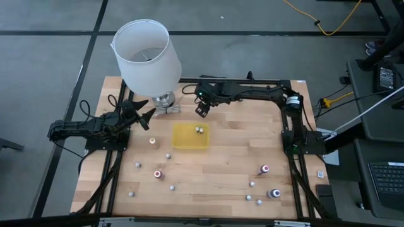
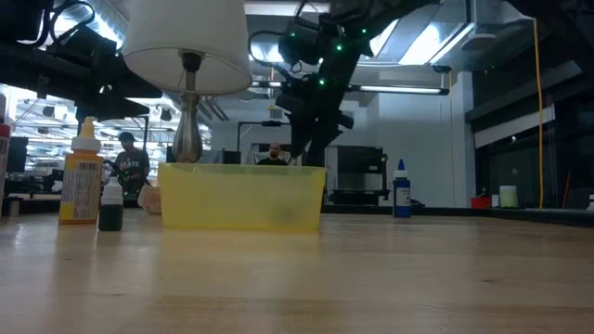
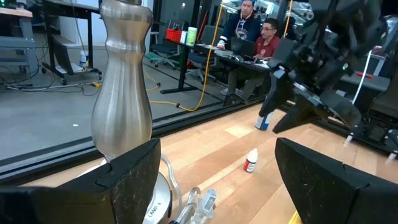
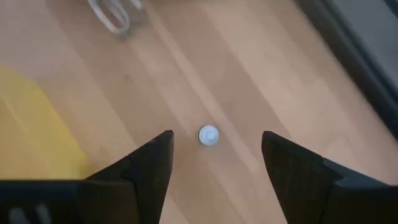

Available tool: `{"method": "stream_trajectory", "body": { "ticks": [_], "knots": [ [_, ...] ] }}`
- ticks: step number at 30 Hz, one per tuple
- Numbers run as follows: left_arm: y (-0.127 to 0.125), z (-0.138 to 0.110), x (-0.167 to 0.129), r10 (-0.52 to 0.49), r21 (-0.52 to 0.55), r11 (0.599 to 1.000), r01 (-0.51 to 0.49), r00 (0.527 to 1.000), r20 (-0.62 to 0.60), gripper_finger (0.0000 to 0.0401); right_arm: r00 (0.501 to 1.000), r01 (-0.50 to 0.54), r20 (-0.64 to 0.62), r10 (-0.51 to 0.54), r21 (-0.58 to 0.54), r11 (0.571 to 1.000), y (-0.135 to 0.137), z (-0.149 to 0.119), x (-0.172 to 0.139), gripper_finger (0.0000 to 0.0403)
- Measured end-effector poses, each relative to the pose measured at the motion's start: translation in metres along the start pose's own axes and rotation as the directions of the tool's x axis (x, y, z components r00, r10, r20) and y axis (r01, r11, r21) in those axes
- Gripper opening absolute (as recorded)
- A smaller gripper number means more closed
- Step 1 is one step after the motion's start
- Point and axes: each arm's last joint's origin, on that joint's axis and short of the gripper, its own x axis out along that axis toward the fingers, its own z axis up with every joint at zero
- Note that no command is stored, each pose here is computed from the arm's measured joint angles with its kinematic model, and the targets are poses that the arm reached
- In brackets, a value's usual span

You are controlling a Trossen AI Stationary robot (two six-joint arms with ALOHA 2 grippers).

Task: Pick & Place food coloring
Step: Put the red food coloring bottle into the yellow bin

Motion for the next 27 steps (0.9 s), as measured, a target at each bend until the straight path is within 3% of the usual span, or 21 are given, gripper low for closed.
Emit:
{"method": "stream_trajectory", "body": {
  "ticks": [11, 27],
  "knots": [
    [0.0, 0.0, 0.0, -0.001, 0.0, 1.0, 0.001, 1.0, 0.0, 0.0311, 0.996, -0.092, 0.004, 0.093, -0.03, 0.995, -0.008, -0.015, 0.027, 0.0245],
    [0.0, 0.0, 0.0, 0.0, 0.0, 1.0, 0.0, 1.0, 0.0, 0.0312, 0.996, -0.062, 0.054, 0.066, -0.072, 0.995, -0.009, -0.031, 0.051, 0.0245]
  ]
}}
